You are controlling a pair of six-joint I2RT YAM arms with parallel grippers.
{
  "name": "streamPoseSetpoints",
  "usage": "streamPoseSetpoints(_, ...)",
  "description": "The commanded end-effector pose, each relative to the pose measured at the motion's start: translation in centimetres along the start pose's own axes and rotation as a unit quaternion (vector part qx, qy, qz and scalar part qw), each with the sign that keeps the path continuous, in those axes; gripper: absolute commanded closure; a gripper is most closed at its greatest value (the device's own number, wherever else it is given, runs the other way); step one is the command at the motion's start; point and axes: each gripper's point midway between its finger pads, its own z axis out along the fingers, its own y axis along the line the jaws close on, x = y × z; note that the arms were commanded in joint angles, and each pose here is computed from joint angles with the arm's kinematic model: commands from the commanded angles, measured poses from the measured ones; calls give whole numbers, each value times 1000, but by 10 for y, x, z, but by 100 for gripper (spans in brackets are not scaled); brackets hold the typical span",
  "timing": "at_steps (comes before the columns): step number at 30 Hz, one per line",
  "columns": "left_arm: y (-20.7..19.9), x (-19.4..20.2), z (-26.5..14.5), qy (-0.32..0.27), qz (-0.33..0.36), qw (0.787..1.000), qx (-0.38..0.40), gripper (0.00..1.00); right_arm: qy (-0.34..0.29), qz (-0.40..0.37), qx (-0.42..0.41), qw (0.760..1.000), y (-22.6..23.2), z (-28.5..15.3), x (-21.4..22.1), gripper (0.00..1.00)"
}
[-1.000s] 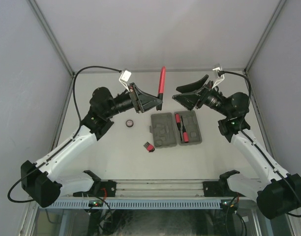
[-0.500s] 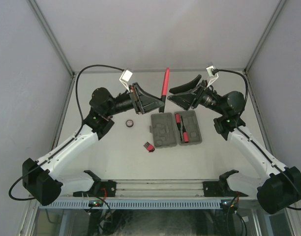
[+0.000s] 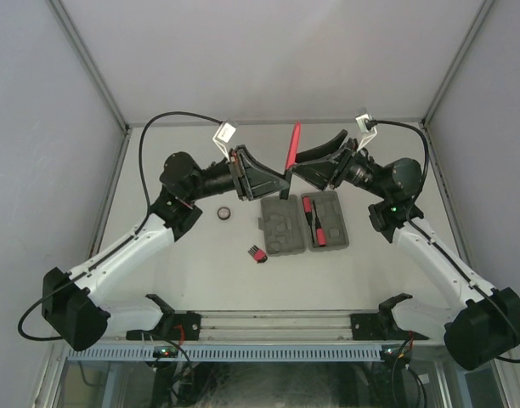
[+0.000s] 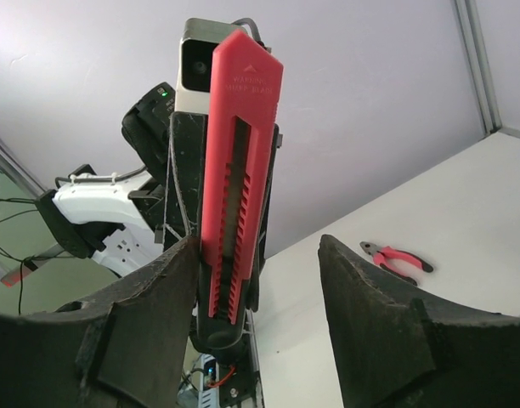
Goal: Sort the tools into containers
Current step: Pick up the utility knife at the center of the board, then place the utility knife in the storage box.
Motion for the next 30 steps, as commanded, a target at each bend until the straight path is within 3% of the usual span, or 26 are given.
streamPoseSetpoints(1,-23,-11,3,-5,23,999,39,100,-26,-33,-33,999,26,4,-23,44)
streamPoseSetpoints(12,-23,-8,5,2,20,999,43,100,-22,-30,-45,998,29,6,-23,57)
streamPoseSetpoints(18,-21,-7,5,2,17,999,40,98,-17,-30,-47,998,30,7,-21,78)
streamPoseSetpoints(22,-18,-6,4,1,19,999,29,85,-16,-32,-37,999,28,6,-20,95)
streamPoseSetpoints(30,2,-7,-6,6,60,997,-47,54,-23,-48,5,999,21,0,-22,100)
